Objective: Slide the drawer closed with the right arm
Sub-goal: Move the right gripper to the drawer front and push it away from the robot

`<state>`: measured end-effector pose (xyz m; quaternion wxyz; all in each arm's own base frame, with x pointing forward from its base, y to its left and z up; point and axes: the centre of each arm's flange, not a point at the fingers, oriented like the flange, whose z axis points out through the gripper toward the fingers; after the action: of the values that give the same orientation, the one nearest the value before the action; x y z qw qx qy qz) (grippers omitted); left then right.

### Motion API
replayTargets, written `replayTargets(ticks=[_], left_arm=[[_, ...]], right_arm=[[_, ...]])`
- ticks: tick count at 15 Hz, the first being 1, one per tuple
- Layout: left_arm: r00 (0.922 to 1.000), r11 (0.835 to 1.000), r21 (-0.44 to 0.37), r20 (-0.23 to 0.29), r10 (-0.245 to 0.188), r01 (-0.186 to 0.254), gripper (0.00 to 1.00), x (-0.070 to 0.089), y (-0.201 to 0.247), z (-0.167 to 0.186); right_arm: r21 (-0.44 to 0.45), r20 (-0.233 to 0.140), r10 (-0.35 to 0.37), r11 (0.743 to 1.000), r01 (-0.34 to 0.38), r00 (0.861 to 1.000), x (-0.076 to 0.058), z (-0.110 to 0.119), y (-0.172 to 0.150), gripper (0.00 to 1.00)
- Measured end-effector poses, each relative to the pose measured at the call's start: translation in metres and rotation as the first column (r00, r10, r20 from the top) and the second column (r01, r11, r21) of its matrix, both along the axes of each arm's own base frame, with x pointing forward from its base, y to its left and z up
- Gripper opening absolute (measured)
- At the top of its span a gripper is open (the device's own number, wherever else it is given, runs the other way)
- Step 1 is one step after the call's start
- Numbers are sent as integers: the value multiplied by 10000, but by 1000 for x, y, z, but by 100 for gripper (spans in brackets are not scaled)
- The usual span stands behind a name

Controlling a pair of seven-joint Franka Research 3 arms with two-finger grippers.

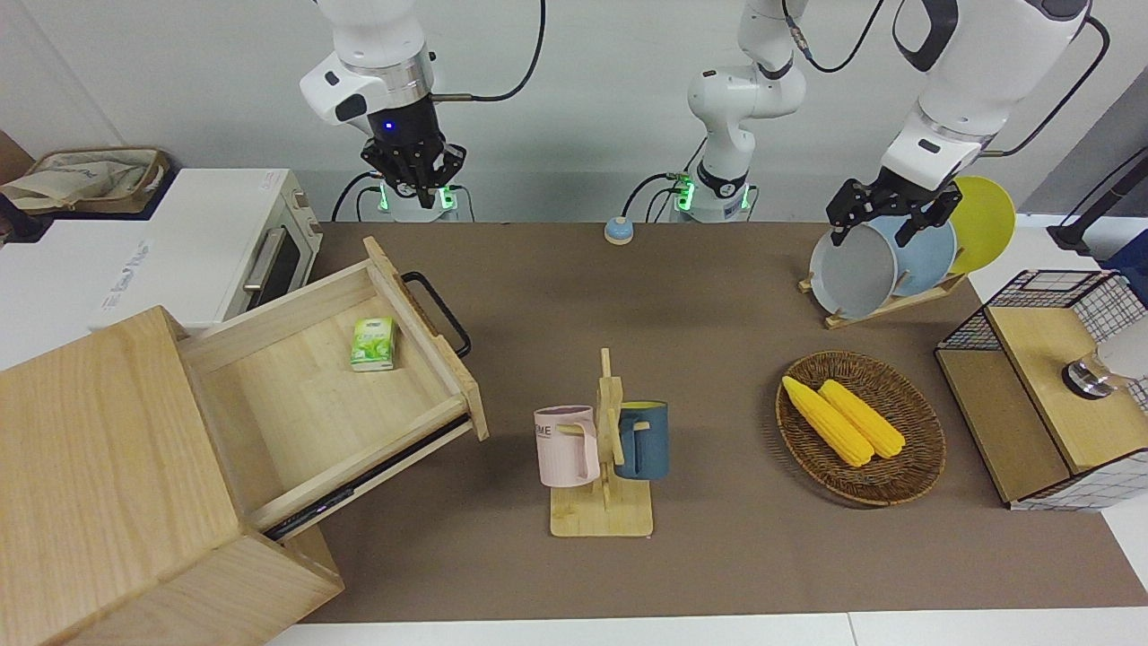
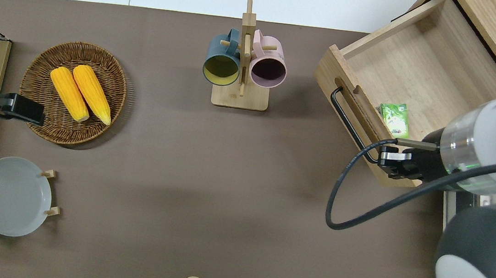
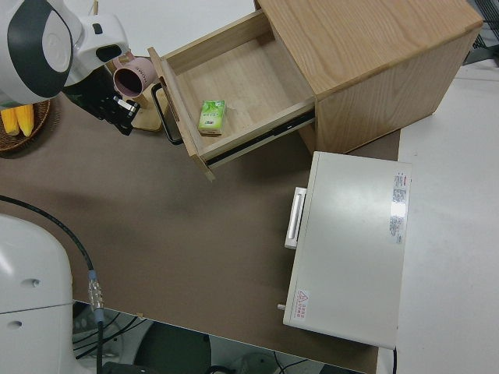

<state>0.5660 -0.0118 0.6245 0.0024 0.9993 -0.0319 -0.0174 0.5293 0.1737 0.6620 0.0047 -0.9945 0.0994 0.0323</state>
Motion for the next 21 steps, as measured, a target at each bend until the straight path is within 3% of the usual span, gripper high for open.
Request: replayTargets(ticks=[6, 9, 16, 21], left_arm=[[10000, 10000, 0, 0, 0, 0, 100, 0, 0, 0], [10000, 10000, 0, 0, 0, 0, 100, 0, 0, 0], [10000, 10000, 0, 0, 0, 0, 100, 0, 0, 0], [10000, 10000, 0, 0, 0, 0, 100, 0, 0, 0]], right_arm=[[-166, -138, -1006, 9948, 1004, 9948, -10, -13, 51, 1], [-366, -287, -1922, 9809, 1911, 9809, -5, -32, 71, 1], [-1116, -573, -3759, 9230, 3683, 9249, 17, -105, 81, 1], [-1436, -524, -4765, 8733, 4655, 8776, 31, -136, 80, 1]])
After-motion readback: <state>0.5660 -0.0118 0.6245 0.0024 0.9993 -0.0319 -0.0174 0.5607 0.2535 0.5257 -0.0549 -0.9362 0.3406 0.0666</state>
